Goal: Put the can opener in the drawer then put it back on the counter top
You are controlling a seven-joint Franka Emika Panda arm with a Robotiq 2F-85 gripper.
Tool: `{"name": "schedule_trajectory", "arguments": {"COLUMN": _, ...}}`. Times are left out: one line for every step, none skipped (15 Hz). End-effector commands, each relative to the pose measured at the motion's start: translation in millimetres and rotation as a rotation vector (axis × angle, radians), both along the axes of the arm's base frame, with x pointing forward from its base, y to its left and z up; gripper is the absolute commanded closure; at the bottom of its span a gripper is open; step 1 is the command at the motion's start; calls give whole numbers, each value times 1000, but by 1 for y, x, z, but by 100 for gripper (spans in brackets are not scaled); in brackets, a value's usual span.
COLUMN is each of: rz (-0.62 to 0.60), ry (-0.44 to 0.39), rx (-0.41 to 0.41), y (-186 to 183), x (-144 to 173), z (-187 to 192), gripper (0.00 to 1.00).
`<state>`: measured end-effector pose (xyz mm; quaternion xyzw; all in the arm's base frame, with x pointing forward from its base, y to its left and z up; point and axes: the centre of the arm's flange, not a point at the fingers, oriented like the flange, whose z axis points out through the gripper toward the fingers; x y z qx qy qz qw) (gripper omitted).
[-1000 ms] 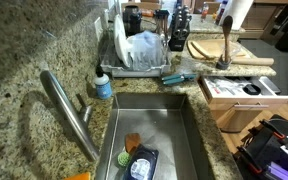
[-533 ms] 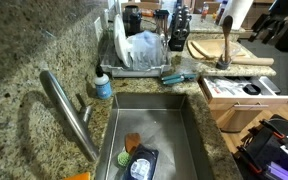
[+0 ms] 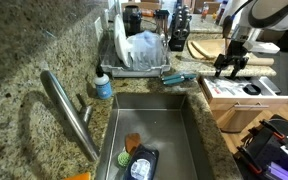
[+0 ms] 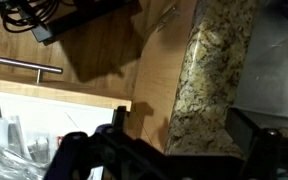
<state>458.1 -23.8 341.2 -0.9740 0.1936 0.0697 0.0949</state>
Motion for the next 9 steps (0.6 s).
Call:
{"name": "schedule_trajectory", "arguments": {"rz": -149, "ry": -63, "rx": -8, "y": -4, "x": 26, "z": -3, "gripper": 0}}
{"name": "schedule_trajectory", "arguments": {"rz": -204, "ry": -62, "rx": 6, "y": -1, "x": 34, "z": -4, "gripper": 0}}
{"name": "schedule_trajectory", "arguments": {"rz": -264, "ry": -71, "rx": 21, "y": 7, "x": 43, "z": -10, "gripper": 0}}
{"name": "schedule_trajectory", "arguments": {"rz": -326, "ry": -79, "rx": 29, "y": 15, "x": 51, "z": -18, "gripper": 0}}
{"name": "schedule_trajectory", "arguments": {"rz": -385, "ry": -93, "rx": 34, "y": 26, "x": 57, "z": -28, "gripper": 0}}
{"name": "schedule_trajectory", "arguments": {"rz": -445, "ry": -107, "rx": 32, "y": 37, "x": 60, "z": -35, "gripper": 0}}
{"name": "schedule_trajectory", "arguments": {"rz": -504, "ry": -121, "rx": 28, "y": 53, "x": 58, "z": -41, "gripper": 0}}
{"name": "schedule_trajectory", "arguments": {"rz": -414, "ry": -107, "rx": 28, "y": 29, "x": 46, "z": -24, "gripper": 0}}
{"name": "schedule_trajectory", "arguments": {"rz": -421, "ry": -104, "rx": 22, "y": 39, "x": 48, "z": -32, "gripper": 0}}
